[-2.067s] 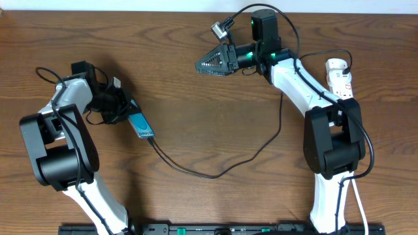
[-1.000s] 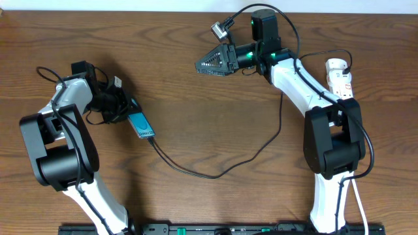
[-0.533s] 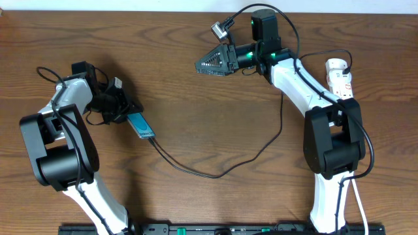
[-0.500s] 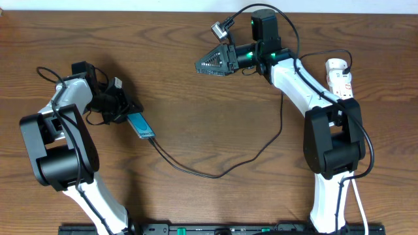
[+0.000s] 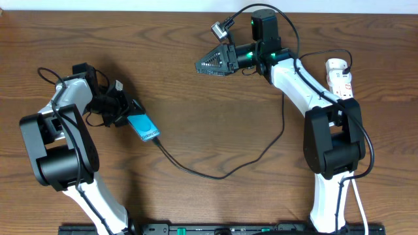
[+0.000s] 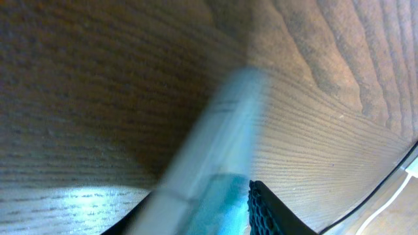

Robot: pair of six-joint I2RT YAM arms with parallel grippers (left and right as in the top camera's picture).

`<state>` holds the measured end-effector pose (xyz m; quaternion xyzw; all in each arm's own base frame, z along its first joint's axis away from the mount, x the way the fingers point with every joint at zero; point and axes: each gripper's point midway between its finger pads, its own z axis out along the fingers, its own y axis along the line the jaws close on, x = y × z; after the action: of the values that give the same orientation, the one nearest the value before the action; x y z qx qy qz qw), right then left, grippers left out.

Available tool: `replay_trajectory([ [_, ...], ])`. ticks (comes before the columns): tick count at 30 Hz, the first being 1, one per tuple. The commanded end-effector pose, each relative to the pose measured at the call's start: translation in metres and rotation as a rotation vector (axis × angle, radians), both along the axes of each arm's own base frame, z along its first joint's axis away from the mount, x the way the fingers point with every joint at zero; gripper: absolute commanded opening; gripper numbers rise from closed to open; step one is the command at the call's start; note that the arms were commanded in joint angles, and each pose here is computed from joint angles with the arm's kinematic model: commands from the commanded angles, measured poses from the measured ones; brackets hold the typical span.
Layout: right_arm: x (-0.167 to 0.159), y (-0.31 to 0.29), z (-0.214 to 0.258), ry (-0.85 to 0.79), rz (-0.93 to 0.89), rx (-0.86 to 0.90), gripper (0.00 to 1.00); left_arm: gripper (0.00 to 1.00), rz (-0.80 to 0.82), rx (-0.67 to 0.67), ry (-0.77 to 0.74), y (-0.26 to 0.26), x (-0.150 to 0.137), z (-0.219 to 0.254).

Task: Plug charger to phone and switch on socket
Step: 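Lay the phone flat on the table and open the left gripper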

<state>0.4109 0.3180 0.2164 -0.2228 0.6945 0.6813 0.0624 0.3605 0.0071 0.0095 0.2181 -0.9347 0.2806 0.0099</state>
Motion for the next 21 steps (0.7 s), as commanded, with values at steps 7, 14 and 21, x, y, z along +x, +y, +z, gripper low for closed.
replay_trajectory([
  [7, -0.0007, -0.0006, 0.0065, -0.029, 0.017, 0.019, 0.99, 0.39, -0.014, 0.001, 0.014, -0.0004, -0.0030, -0.0013],
  [14, -0.0007, -0.0006, 0.0065, -0.029, 0.017, 0.019, 0.99, 0.40, -0.014, -0.001, 0.020, -0.0008, -0.0044, -0.0012],
  [21, -0.0007, -0.0006, 0.0065, -0.029, 0.017, 0.019, 0.99, 0.40, -0.014, -0.001, 0.020, -0.0008, -0.0043, -0.0012],
])
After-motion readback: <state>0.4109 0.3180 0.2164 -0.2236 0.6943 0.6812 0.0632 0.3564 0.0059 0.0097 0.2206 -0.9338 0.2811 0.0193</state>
